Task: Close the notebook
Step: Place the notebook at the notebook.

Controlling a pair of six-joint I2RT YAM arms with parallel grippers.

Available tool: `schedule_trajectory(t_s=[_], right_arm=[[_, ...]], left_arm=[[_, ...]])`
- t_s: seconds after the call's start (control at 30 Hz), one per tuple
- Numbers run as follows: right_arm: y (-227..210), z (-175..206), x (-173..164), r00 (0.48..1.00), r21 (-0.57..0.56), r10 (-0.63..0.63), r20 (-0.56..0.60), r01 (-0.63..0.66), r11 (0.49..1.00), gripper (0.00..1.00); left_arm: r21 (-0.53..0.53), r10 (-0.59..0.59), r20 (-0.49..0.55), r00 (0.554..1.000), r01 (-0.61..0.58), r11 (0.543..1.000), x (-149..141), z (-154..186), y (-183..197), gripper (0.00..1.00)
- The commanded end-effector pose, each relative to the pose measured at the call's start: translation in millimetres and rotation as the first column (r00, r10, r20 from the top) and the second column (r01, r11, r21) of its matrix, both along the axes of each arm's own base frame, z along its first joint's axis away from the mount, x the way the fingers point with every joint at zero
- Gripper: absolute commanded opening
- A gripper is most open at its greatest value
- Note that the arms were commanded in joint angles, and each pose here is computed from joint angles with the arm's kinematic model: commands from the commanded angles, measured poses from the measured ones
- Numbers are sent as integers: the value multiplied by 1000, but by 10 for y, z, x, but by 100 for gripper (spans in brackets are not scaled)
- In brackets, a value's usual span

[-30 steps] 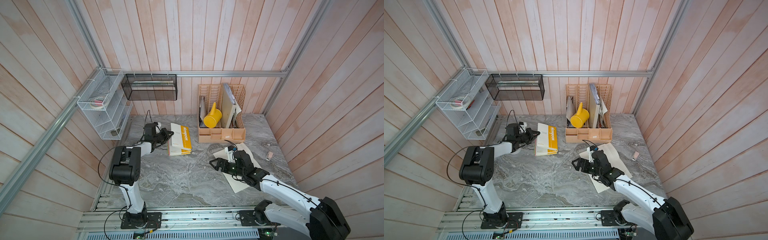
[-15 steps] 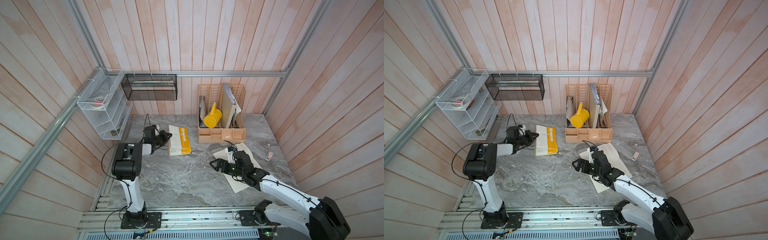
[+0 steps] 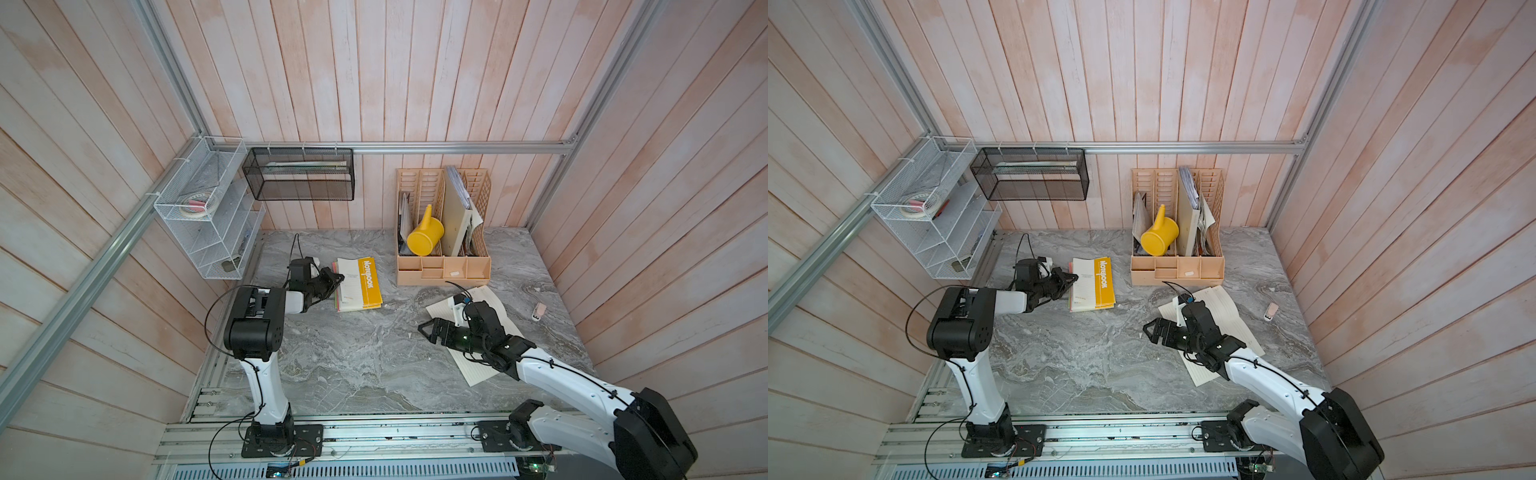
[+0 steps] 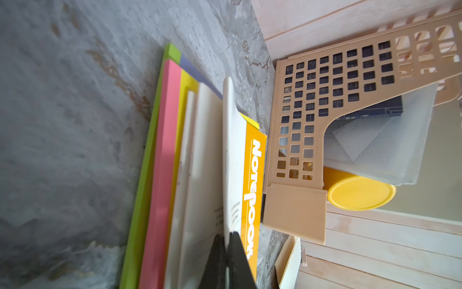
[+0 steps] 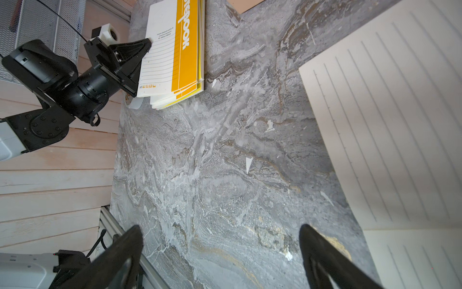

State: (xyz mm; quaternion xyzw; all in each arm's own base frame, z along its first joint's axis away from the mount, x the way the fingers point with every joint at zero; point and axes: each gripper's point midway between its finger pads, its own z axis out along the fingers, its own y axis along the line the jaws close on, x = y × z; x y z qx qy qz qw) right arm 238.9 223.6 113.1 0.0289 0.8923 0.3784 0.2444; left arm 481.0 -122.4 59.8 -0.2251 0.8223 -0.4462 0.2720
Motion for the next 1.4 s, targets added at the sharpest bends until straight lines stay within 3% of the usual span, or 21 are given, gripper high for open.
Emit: schedule_trajectory(t_s=[0.0, 0.13, 0.23, 0.37, 0.73, 1.03, 1.2, 1.37], right_arm=[[7, -23, -12, 1000, 8, 8, -6, -8, 1000, 98], [6, -27, -21, 1000, 8, 10, -7, -10, 1000, 98], [3, -25, -25, 1000, 11, 8, -6, -8, 1000, 98], [5, -24, -29, 1000, 14, 9, -7, -8, 1000, 98], [29, -34, -33, 1000, 25, 16, -9, -16, 1000, 98], [40, -22, -24, 1000, 33, 18, -5, -17, 999, 98], [65, 0, -2, 1000, 39, 22, -4, -22, 999, 98], [74, -9, -7, 1000, 38, 28, -6, -27, 999, 98]], left_arm=[[35, 5, 4, 1000, -5, 999, -37, -29, 49, 0], [34, 10, 1, 1000, -10, 999, -36, -44, 54, 1], [41, 14, -1, 1000, -13, 999, -28, -40, 67, 17], [54, 16, -3, 1000, -16, 998, -41, -29, 81, 24], [100, 29, 32, 999, -32, 994, -94, 198, 154, 32], [222, 108, 68, 992, -120, 968, -146, 594, 375, 35], [155, 22, 125, 992, -41, 987, -208, 808, 173, 35], [25, -160, 206, 965, 158, 987, -403, 985, -299, 37]])
